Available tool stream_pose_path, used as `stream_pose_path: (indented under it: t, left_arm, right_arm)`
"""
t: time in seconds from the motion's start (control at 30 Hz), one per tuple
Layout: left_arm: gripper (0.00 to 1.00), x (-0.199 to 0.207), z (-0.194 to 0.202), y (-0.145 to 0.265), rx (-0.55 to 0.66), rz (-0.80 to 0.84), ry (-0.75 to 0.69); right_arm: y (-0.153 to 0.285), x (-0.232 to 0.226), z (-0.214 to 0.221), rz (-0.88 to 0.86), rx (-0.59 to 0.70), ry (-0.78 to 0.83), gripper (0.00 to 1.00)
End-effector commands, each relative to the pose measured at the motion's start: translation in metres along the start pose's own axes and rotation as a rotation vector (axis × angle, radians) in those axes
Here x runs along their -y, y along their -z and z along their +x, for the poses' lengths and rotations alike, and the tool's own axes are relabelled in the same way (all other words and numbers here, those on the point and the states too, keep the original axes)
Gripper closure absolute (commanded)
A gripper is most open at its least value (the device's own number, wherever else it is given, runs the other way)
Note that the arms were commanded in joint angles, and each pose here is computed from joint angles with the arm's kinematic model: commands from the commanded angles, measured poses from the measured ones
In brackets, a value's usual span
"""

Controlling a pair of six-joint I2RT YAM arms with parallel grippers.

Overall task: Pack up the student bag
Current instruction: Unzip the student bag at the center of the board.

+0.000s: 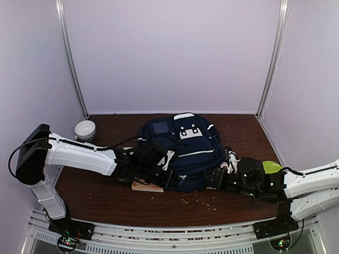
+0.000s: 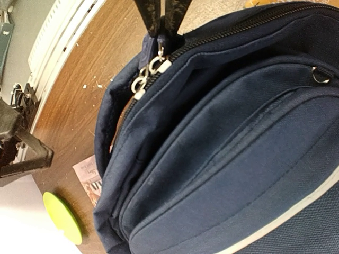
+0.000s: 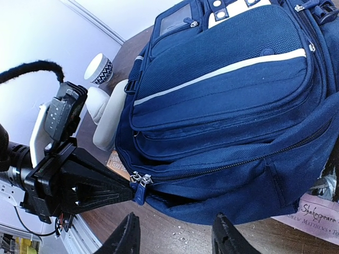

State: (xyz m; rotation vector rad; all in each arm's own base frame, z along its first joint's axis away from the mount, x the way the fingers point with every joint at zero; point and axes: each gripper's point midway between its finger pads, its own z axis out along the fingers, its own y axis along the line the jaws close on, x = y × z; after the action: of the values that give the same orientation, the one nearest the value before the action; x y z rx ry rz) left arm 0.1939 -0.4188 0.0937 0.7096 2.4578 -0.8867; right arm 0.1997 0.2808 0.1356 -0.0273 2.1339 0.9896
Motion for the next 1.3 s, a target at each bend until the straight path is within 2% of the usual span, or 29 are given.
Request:
stream_pose_path:
  t: [0.0, 0.2, 0.57, 1.07, 1.27]
  left_arm:
    - [0.99, 0.008, -0.007, -0.002, 0.022, 0.028, -0.018]
    - [1.00, 0.005, -0.009, 0.002, 0.045, 0.010, -0.027]
    - [1.00, -0.003, -0.011, 0.014, 0.074, -0.036, -0.049]
    - [1.00, -0.014, -0.012, 0.026, 0.095, -0.095, -0.068]
    - [1.00, -0.018, -0.011, 0.029, 0.097, -0.117, -0.075]
  right_arm:
    - [-0.003, -0.004, 0.001, -0.005, -0.010, -0.001, 0.54]
    - [-0.011, -0.006, 0.003, 0.016, -0.034, -0.052, 0.50]
    - [-0.032, 0.004, 0.009, 0.070, -0.047, -0.292, 0.43]
    - [-0.049, 0.011, 0.003, 0.066, -0.020, -0.437, 0.43]
    - [-0.050, 0.017, 0.000, 0.072, 0.001, -0.463, 0.49]
